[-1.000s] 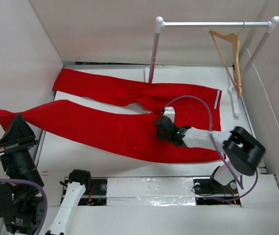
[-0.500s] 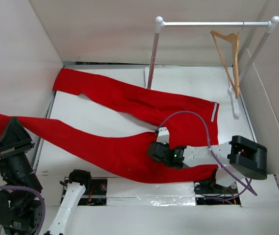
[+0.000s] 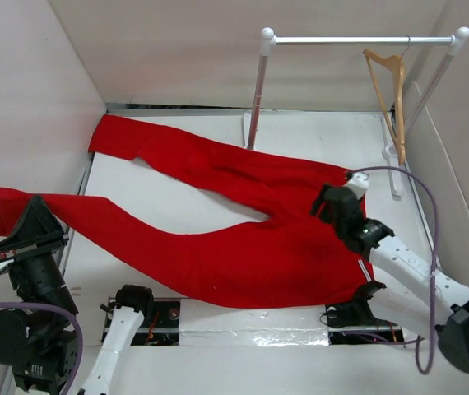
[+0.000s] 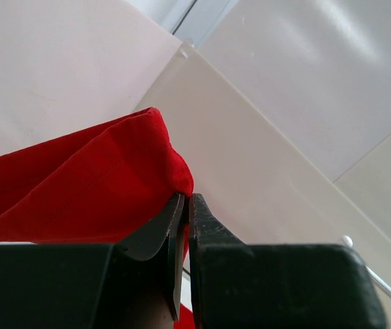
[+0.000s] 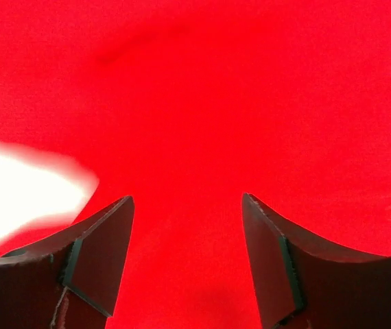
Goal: Place the trousers on the hanger
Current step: Fold the trousers at the center of the board.
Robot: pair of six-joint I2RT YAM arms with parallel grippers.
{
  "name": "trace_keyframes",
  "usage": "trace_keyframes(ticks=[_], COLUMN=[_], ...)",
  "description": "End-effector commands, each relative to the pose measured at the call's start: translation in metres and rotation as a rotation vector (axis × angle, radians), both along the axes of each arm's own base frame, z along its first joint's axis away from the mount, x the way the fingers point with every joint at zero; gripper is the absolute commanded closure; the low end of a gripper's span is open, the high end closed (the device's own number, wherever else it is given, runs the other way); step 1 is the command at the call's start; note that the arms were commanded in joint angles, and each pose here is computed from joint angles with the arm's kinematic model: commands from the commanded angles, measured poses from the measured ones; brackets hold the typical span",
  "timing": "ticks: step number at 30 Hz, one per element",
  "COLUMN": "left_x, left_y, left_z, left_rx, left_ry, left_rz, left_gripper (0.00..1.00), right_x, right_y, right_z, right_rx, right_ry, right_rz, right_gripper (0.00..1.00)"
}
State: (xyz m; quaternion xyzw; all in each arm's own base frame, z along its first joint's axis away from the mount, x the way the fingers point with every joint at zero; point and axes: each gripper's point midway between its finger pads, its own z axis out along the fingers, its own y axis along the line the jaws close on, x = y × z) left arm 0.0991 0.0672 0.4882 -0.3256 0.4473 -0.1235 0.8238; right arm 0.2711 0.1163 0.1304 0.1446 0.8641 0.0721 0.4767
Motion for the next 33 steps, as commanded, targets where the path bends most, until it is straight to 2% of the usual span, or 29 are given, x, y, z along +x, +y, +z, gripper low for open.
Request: trace_keyframes(ticks=[1, 3, 5, 6, 11, 16, 18, 19, 20, 23, 28, 33], left_x=[0.000, 0.006, 0.011, 0.013, 0.018, 0.013, 0.010, 0.009, 0.008, 0.003, 0.002, 0.000], left_y=[-0.011, -0.015, -0.018, -0.019, -0.024, -0.023, -0.021, -0.021, -0.019, -0.017, -0.019, -0.018], left_z=[0.007, 0.000, -0.009, -0.011, -0.023, -0.024, -0.023, -0.023, -0.023, -0.023, -0.022, -0.024], left_rx=[0.003, 0.009, 0.013, 0.014, 0.016, 0.018, 0.020, 0.017, 0.018, 0.013, 0.012, 0.008], left_ry=[-0.058, -0.042, -0.028, -0.027, -0.015, -0.024, -0.030, -0.032, -0.033, -0.044, -0.049, -0.047], left_rz=[-0.067, -0.084, -0.096, -0.102, -0.129, -0.135, -0.128, -0.131, -0.126, -0.124, -0.136, -0.138], left_gripper=[1.00, 1.00, 1.00, 1.00, 1.00, 1.00, 1.00, 1.00, 1.00, 1.00, 1.00, 1.00], right_x=[0.024, 0.037, 0.049, 0.052, 0.081, 0.101, 0.106, 0.107, 0.107, 0.110, 0.127, 0.165], right_y=[-0.058, -0.103, -0.127, -0.146, -0.161, -0.170, -0.179, -0.183, -0.194, -0.198, -0.212, -0.217], right_z=[-0.003, -0.009, -0.008, -0.021, -0.035, -0.059, -0.062, -0.066, -0.071, -0.070, -0.041, -0.021], right_rx=[-0.058, -0.058, -0.067, -0.051, -0.002, 0.036, 0.076, 0.093, 0.115, 0.177, 0.174, 0.179], right_ry=[-0.018, -0.001, -0.001, 0.050, 0.118, 0.203, 0.206, 0.213, 0.213, 0.166, 0.050, -0.017], right_rz=[-0.102, -0.235, -0.279, -0.322, -0.321, -0.304, -0.306, -0.307, -0.327, -0.322, -0.379, -0.337], right_gripper=[0.28, 0.24, 0.20, 0.18, 0.17, 0.24, 0.38, 0.51, 0.78, 1.00, 1.00, 1.00])
